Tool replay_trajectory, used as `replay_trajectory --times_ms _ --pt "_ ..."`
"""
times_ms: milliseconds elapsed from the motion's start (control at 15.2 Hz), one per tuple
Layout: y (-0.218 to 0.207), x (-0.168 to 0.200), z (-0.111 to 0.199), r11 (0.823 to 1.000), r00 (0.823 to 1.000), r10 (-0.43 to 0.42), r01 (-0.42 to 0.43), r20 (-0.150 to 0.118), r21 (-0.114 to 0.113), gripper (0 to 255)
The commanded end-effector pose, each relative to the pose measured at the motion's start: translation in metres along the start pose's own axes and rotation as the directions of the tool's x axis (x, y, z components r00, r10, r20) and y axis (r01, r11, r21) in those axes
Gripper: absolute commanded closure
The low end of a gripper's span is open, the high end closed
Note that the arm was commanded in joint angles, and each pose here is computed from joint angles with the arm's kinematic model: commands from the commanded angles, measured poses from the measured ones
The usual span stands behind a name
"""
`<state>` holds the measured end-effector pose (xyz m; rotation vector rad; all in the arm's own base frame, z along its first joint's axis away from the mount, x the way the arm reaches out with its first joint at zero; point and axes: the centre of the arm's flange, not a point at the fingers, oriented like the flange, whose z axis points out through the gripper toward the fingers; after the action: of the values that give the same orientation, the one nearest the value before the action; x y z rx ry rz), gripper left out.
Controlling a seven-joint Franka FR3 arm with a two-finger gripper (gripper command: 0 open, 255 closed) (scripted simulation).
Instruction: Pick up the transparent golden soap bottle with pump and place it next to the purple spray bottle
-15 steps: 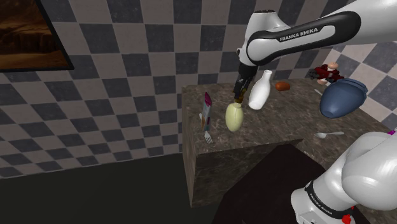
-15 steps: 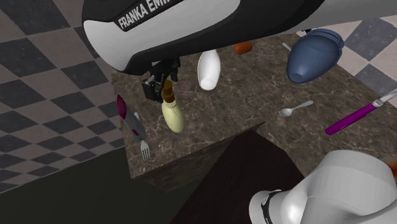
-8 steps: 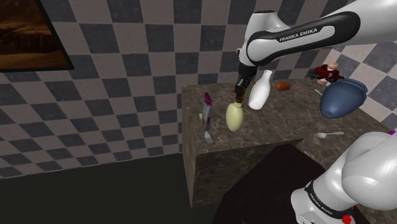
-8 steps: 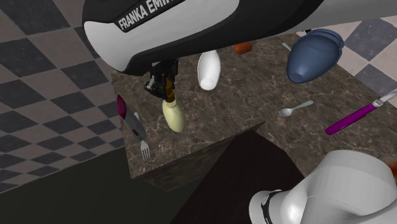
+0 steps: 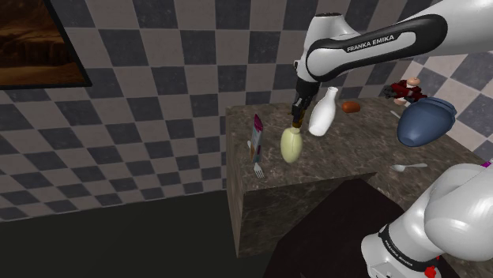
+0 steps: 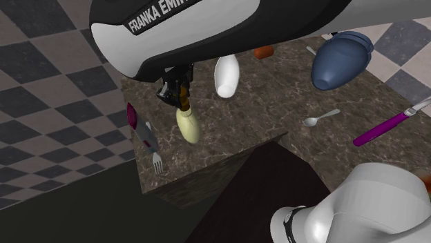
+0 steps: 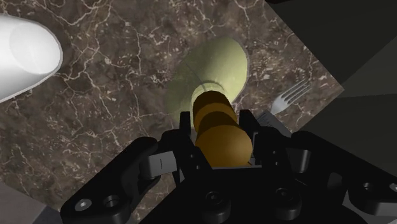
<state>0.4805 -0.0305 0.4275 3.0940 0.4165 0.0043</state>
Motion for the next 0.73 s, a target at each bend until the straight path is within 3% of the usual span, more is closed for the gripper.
replay_trajectory --times_ms 0,660 --pt "0.000 0.000 -0.005 1.000 1.000 0.000 0.000 0.000 0.000 255" --pt "0.001 0.000 -0.058 1.000 1.000 0.000 0.000 0.000 0.000 255"
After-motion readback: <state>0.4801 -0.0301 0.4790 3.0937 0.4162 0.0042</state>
